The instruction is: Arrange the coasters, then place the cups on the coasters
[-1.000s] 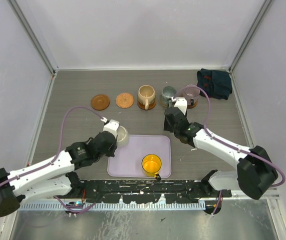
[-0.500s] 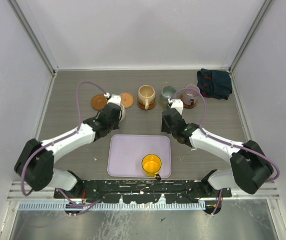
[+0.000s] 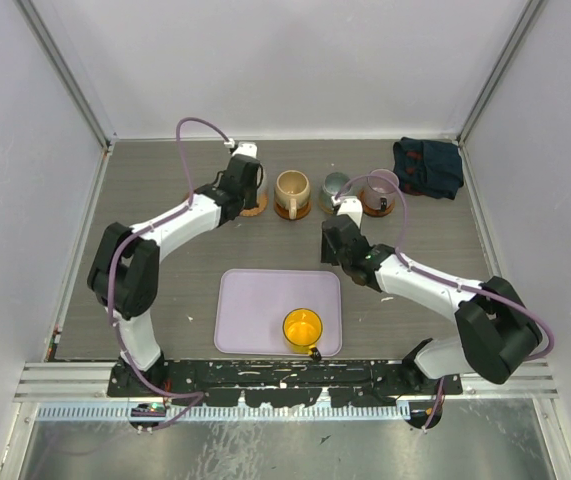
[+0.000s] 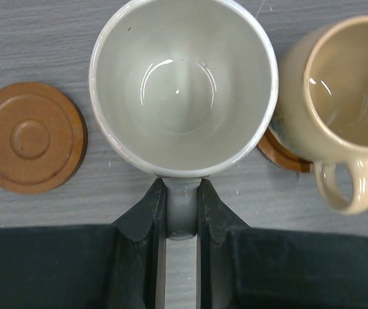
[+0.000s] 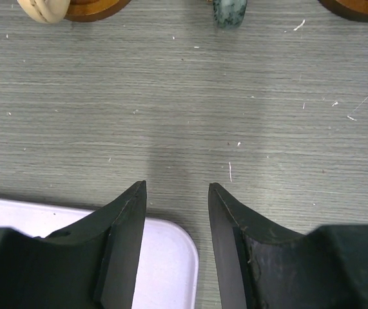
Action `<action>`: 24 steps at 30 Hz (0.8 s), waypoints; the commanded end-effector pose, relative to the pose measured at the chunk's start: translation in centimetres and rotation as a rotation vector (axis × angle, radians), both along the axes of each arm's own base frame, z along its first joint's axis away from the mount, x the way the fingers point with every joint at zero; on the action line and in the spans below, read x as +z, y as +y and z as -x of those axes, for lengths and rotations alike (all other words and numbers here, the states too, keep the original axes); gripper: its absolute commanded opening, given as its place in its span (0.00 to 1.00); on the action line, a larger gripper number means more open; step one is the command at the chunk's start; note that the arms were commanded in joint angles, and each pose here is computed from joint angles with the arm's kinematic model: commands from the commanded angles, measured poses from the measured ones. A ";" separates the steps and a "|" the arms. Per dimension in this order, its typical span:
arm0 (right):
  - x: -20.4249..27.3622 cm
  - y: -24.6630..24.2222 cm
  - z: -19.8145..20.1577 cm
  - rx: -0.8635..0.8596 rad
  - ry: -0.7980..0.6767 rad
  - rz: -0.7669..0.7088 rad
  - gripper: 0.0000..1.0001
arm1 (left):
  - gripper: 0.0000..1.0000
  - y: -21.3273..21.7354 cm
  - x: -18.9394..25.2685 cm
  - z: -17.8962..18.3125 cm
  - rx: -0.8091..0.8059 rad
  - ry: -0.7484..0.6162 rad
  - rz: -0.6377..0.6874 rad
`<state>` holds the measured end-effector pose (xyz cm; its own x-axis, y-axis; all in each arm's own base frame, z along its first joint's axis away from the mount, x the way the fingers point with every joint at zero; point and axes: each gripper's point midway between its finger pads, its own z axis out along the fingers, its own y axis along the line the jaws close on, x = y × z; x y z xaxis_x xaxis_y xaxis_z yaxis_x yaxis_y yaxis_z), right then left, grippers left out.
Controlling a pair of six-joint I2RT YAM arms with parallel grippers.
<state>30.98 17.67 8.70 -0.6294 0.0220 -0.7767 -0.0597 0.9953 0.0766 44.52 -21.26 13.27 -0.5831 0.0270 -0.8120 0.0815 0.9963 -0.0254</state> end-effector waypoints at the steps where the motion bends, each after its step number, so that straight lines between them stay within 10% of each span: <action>1: 3.1 1.1 -1.7 0.008 -0.083 -0.041 0.48 | 0.00 -0.8 4.7 -3.4 0.049 -0.102 0.075; 24: 2.3 1.8 -1.7 0.038 -0.050 -0.042 0.48 | 0.00 0.3 1.2 -3.5 0.109 0.034 0.074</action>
<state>31.41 18.59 8.76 -0.6397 0.0015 -0.7687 -0.0925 0.9926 0.0789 45.15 -20.17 9.92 -0.7302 -0.0021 -0.6832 0.0025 1.0000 -0.0058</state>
